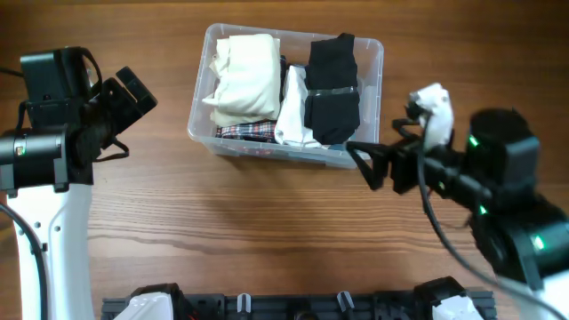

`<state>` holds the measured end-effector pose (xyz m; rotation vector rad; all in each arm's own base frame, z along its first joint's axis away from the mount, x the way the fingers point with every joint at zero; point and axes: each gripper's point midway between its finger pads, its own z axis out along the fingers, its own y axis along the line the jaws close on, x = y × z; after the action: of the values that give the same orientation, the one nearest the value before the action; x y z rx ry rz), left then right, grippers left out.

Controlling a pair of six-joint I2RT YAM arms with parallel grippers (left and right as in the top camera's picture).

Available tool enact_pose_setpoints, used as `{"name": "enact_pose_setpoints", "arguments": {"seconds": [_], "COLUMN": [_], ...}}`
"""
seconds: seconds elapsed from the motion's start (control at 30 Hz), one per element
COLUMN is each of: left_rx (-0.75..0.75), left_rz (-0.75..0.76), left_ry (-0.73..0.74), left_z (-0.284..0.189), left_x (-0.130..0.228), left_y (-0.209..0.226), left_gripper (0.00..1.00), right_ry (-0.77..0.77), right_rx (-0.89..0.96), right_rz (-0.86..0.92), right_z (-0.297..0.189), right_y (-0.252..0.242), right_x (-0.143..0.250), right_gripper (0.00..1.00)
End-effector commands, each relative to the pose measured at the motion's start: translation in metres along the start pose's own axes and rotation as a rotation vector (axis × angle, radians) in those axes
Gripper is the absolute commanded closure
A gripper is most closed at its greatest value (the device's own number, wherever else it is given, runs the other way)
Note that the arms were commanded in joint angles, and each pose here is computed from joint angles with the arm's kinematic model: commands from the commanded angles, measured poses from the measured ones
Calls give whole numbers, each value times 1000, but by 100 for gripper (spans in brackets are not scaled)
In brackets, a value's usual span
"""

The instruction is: Pack container

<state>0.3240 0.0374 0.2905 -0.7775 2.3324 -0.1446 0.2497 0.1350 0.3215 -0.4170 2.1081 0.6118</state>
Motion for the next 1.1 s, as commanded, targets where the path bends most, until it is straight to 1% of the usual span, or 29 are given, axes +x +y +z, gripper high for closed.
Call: {"name": "enact_pose_setpoints", "arguments": {"seconds": [0.0, 0.13, 0.23, 0.27, 0.37, 0.43, 0.57, 0.63, 0.87, 1.0, 1.07], "left_rx": [-4, -5, -4, -4, -4, -4, -4, -4, -4, -4, -5], "left_rz": [15, 15, 15, 15, 15, 15, 15, 15, 15, 15, 15], "left_ry": [-19, -19, -19, -19, -19, -19, -19, -19, -19, -19, -19], "left_z": [-3, -3, -3, -3, -3, -3, -3, -3, -3, -3, -3], "left_x": [-5, -5, -5, -5, -5, -5, -5, -5, -5, -5, -5], "left_y": [1, 1, 1, 1, 1, 1, 1, 1, 1, 1, 1], "left_gripper": [0, 0, 0, 0, 0, 0, 0, 0, 0, 0, 0], "right_ry": [-114, -188, -221, -242, -271, -302, -317, -321, -310, -275, -281], "right_rx": [203, 409, 513, 554, 612, 668, 700, 697, 677, 676, 676], "right_rz": [-115, -83, -53, -20, 67, 170, 314, 369, 357, 438, 436], "right_z": [-50, -85, -95, -94, -89, -82, -57, -46, -21, -8, -8], "right_y": [-18, -44, -65, -78, -98, -119, -144, -151, -161, -168, -168], "right_x": [-5, 7, 25, 43, 68, 96, 147, 166, 198, 220, 218], "right_gripper": [0, 0, 0, 0, 0, 0, 0, 0, 0, 0, 0]}}
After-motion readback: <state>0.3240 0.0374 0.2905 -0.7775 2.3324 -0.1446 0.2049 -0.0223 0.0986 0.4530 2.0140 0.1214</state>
